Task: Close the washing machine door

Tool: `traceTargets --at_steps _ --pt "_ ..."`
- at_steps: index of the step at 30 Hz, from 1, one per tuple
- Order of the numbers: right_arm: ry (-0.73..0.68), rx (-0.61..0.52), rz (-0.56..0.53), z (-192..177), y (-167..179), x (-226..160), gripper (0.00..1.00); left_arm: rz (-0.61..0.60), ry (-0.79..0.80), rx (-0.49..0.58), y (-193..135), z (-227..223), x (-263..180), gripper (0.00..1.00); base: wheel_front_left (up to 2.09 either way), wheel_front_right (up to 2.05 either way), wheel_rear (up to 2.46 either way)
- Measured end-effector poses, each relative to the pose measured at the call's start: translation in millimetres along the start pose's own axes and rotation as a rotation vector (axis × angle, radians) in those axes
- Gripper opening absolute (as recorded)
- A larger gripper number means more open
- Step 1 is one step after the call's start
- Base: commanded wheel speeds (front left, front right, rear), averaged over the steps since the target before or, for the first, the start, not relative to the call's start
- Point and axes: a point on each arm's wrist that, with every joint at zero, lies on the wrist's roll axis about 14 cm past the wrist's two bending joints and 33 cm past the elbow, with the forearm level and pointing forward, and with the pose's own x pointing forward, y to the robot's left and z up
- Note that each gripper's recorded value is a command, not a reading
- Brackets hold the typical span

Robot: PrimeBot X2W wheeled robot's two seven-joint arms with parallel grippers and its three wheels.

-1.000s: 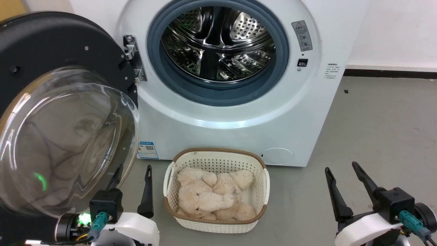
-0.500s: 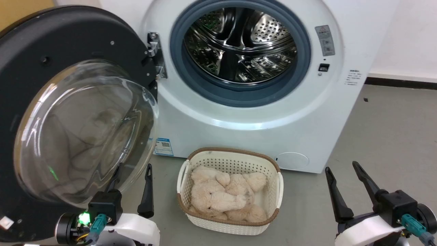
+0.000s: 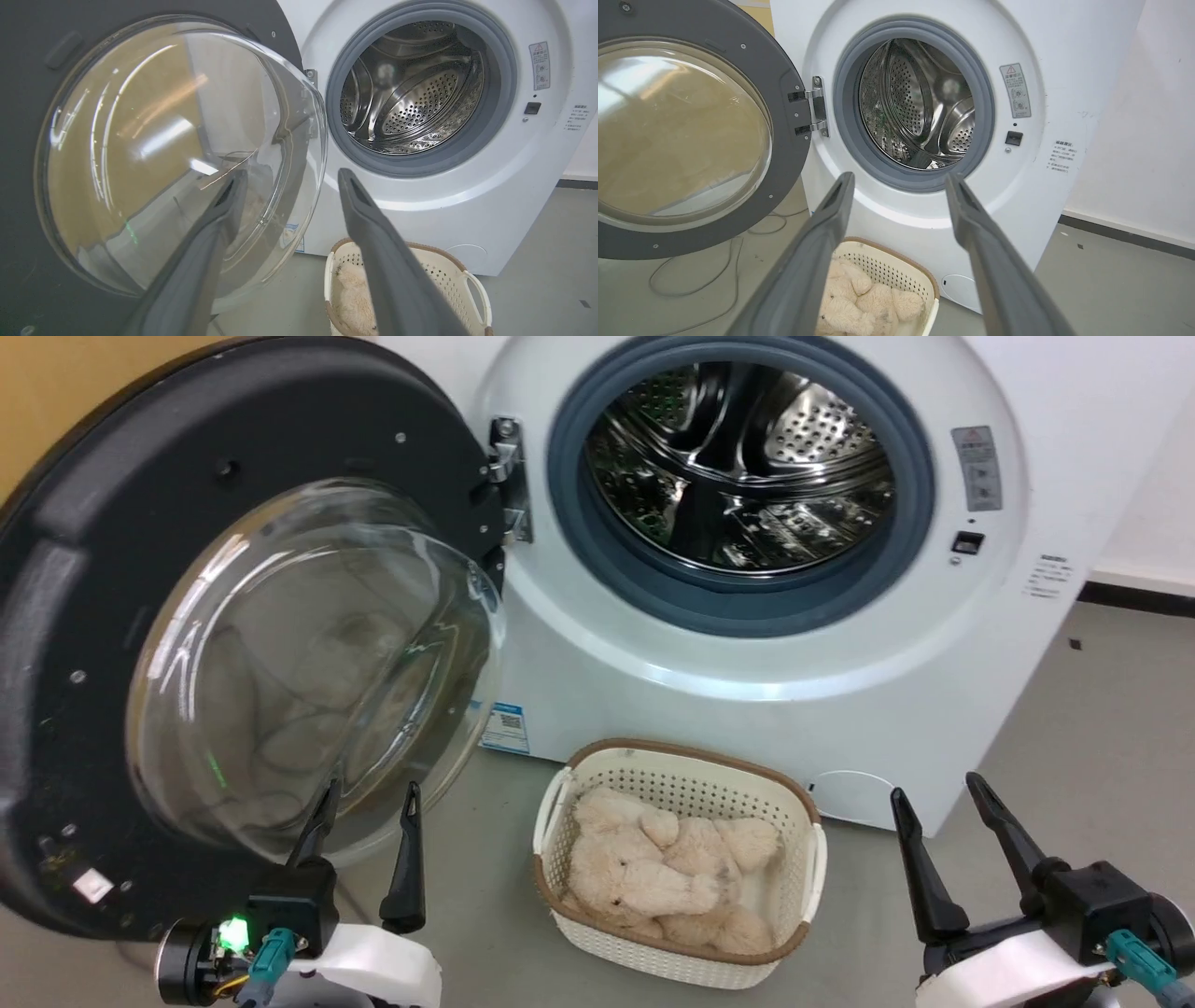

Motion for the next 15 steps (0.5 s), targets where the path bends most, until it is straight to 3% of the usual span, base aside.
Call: traceTargets --at_steps 15 --pt "-0.024 0.033 0.111 0.4 36.0 15.4 1.0 0.101 -0.03 -0.003 29.3 5.5 -18.2 1.0 0.0 0.0 0.0"
